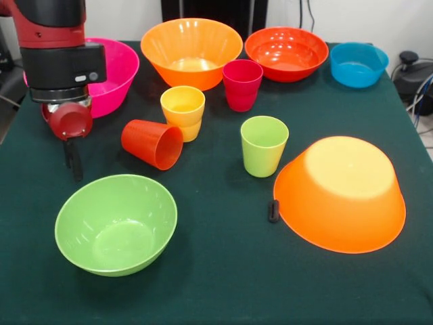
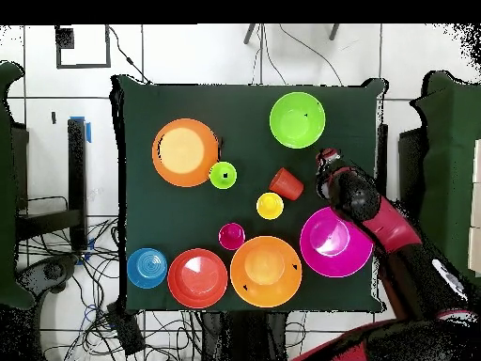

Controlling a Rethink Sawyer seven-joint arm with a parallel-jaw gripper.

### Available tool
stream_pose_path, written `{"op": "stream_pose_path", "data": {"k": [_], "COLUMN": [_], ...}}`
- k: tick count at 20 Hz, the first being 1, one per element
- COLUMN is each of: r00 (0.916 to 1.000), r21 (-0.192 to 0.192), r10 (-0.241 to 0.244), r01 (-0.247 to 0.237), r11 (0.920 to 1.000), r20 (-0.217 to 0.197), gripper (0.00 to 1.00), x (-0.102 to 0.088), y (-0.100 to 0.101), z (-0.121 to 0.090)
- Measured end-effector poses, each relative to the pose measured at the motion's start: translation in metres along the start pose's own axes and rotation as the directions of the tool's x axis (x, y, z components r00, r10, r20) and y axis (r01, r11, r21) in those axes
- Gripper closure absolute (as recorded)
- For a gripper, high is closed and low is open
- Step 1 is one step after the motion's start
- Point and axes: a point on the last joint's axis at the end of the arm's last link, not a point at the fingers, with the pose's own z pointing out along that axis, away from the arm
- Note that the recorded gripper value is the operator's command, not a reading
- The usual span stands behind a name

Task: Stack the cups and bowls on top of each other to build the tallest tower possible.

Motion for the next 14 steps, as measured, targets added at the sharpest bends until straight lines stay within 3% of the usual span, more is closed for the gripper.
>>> {"op": "stream_pose_path", "data": {"k": [5,14], "r00": [0.9994,0.9984], "r21": [-0.060,-0.084], "r10": [-0.008,-0.018], "r01": [0.006,0.013], "r11": [0.9982,0.9964], "r20": [-0.033,-0.053], "gripper": [0.00,0.00], "x": [-0.023,-0.045], "y": [-0.017,-0.040], "z": [-0.010,-0.022]}}
